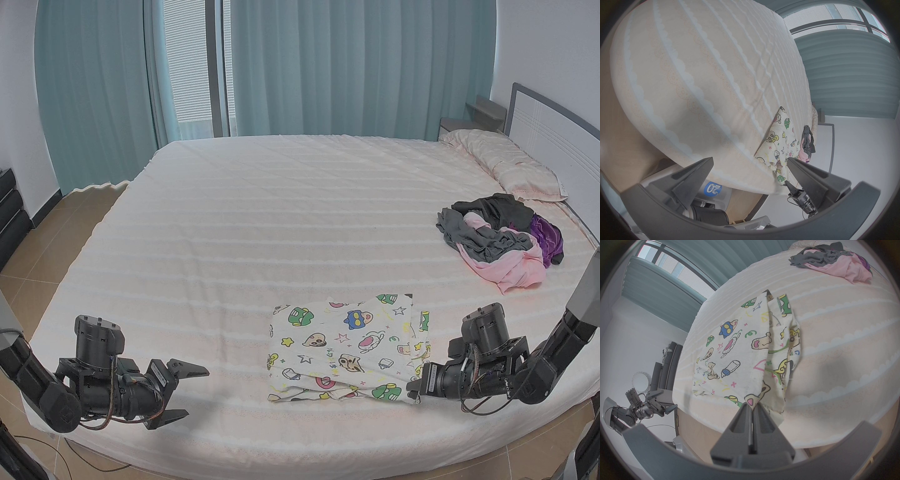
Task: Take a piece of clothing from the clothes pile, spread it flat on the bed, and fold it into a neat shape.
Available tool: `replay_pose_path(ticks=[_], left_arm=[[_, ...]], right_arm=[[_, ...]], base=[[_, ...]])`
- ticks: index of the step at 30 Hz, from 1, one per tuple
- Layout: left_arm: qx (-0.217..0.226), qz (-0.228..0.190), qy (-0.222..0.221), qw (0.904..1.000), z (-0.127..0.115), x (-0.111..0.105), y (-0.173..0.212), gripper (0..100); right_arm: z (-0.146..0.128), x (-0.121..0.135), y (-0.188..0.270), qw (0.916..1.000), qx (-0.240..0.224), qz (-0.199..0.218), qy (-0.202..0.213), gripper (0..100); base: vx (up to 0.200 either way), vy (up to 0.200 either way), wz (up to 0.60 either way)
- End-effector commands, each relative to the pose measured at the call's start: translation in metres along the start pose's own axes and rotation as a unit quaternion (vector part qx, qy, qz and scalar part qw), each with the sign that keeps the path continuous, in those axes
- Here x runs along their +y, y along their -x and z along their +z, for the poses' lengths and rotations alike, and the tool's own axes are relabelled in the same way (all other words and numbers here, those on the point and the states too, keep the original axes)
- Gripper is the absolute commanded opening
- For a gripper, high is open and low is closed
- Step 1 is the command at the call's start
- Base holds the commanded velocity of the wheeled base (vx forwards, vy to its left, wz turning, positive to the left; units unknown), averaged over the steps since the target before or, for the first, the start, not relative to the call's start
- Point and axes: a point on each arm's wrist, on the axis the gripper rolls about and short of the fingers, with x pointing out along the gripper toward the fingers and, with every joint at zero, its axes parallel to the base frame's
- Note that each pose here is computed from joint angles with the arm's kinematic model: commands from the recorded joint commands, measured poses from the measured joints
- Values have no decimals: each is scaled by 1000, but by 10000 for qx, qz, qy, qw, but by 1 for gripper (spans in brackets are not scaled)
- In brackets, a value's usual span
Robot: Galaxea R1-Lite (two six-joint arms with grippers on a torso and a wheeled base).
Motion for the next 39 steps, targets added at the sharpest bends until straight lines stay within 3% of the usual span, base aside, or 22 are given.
replay_pose_path(ticks=[1,7,17,18,24,28,34,39], left_arm=[[3,9,5,10000,0,0,0,100],[3,9,5,10000,0,0,0,100],[3,9,5,10000,0,0,0,100],[3,9,5,10000,0,0,0,100],[3,9,5,10000,0,0,0,100],[3,9,5,10000,0,0,0,100],[3,9,5,10000,0,0,0,100],[3,9,5,10000,0,0,0,100]], right_arm=[[4,-2,12,9999,-159,18,-18,0],[11,-7,16,9992,-272,-64,277,0],[8,-25,-14,9979,99,-481,433,0],[11,-27,-16,9975,60,-525,462,100],[20,-24,-14,9976,-121,-441,517,100],[43,-6,1,9962,-669,-115,555,100],[67,7,6,9917,-1126,111,608,100],[80,17,-8,9916,-1234,268,285,100]], base=[[0,0,0],[0,0,0],[0,0,0],[0,0,0],[0,0,0],[0,0,0],[0,0,0],[0,0,0]])
